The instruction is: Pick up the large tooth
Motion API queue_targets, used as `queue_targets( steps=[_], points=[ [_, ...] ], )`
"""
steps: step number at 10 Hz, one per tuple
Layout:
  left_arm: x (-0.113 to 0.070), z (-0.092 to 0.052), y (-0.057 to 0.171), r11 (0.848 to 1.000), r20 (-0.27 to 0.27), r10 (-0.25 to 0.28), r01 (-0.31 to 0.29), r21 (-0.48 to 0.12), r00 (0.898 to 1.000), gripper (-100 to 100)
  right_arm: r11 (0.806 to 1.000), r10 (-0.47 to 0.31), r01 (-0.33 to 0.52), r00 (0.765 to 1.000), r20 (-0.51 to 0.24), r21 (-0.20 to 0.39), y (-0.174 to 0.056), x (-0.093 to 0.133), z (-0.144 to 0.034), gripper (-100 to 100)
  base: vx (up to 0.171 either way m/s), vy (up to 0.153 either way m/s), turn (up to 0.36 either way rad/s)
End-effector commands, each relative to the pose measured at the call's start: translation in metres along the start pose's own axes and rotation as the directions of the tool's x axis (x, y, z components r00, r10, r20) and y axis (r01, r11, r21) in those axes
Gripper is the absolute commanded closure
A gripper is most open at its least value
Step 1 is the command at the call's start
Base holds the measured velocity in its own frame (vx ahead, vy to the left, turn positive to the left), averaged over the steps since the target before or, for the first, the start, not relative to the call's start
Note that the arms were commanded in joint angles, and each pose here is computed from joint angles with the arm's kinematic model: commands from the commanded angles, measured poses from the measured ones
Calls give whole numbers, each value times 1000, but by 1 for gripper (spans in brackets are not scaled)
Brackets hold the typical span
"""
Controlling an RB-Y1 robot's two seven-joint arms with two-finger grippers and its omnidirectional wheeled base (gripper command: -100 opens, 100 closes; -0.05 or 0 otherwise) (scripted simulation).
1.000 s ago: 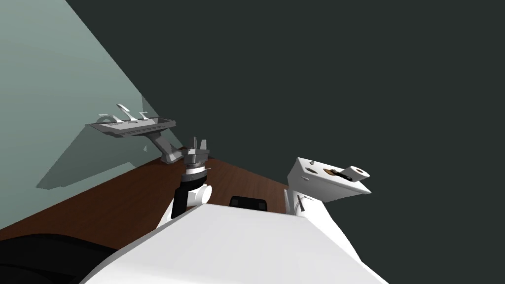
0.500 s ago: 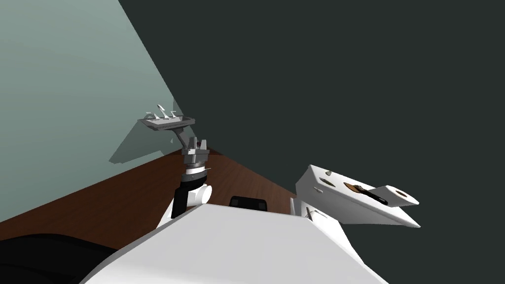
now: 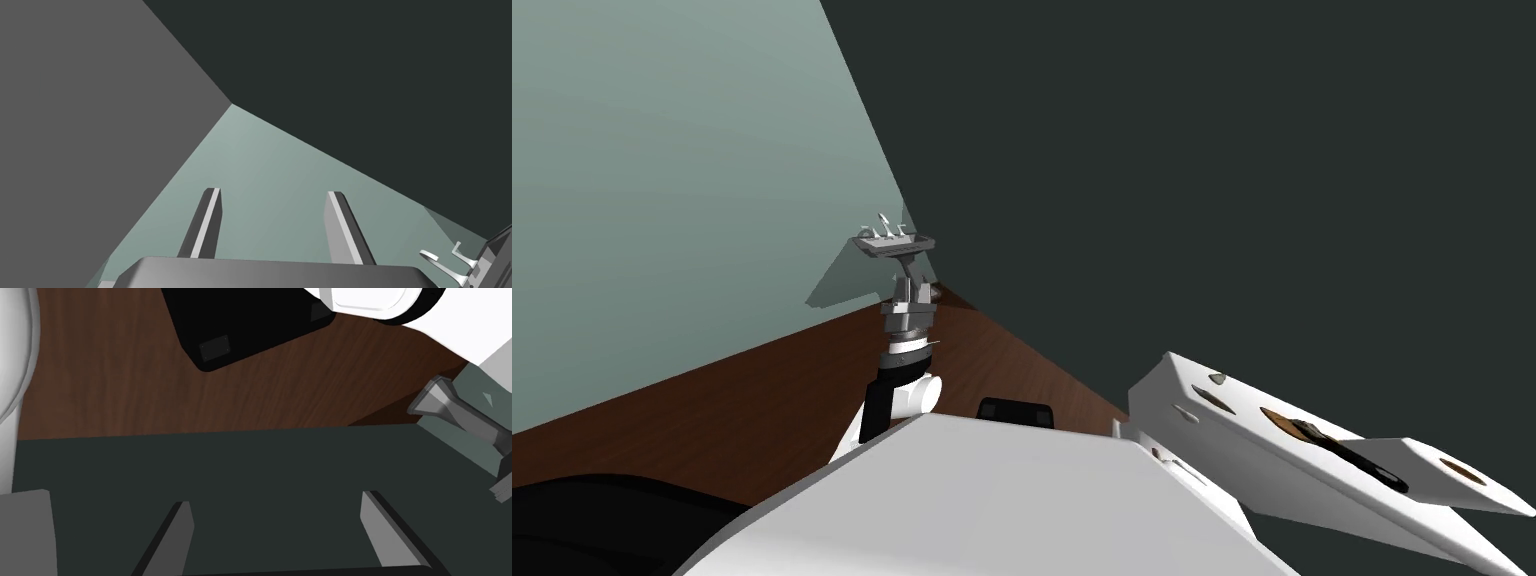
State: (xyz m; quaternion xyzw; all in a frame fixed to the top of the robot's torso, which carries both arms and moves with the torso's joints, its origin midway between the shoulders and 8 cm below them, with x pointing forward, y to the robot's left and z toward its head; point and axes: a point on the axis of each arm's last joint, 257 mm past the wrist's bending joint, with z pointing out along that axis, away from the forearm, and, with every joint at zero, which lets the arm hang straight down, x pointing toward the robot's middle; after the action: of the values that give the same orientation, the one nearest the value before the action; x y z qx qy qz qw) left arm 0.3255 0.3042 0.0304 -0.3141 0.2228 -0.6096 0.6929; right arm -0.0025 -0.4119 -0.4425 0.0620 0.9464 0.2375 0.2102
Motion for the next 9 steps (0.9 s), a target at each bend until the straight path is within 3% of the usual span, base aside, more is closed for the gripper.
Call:
queue_targets(
  steps=[1, 2, 3, 4, 5, 6, 7, 8, 9],
  points=[
    [0, 0, 0, 1000, 0, 0, 0, 0, 1000, 0, 1000, -13, 13, 1000, -18, 25, -15, 5, -9, -100, 2, -1, 10],
    [0, 0, 0, 1000, 0, 0, 0, 0, 1000, 0, 1000, -13, 13, 1000, -18, 25, -15, 5, -9, -100, 1, 0, -33],
    [0, 0, 0, 1000, 0, 0, 0, 0, 1000, 0, 996, -50, 56, 996, -73, 71, -39, 12, -35, -100, 0, 15, 299],
    [0, 0, 0, 1000, 0, 0, 0, 0, 1000, 0, 995, -54, 61, 995, -80, 85, -45, 13, -39, -100, 0, 5, 252],
    [0, 0, 0, 1000, 0, 0, 0, 0, 1000, 0, 987, -84, 101, 988, -130, 125, -66, 19, -63, -100, 0, 8, 379],
    [0, 0, 0, 1000, 0, 0, 0, 0, 1000, 0, 984, -92, 112, 986, -141, 140, -73, 17, -70, -100, 2, -3, 164],
    [0, 0, 0, 1000, 0, 0, 0, 0, 1000, 0, 973, -113, 146, 976, -184, 178, -92, 23, -93, -100, -1, 5, 290],
    [0, 0, 0, 1000, 0, 0, 0, 0, 1000, 0, 968, -128, 167, 971, -200, 190, -99, 17, -102, -100, -2, -4, 168],
    [0, 0, 0, 1000, 0, 0, 0, 0, 1000, 0, 951, -151, 208, 957, -246, 229, -119, 19, -128, -100, -6, -2, 284]
  ],
)
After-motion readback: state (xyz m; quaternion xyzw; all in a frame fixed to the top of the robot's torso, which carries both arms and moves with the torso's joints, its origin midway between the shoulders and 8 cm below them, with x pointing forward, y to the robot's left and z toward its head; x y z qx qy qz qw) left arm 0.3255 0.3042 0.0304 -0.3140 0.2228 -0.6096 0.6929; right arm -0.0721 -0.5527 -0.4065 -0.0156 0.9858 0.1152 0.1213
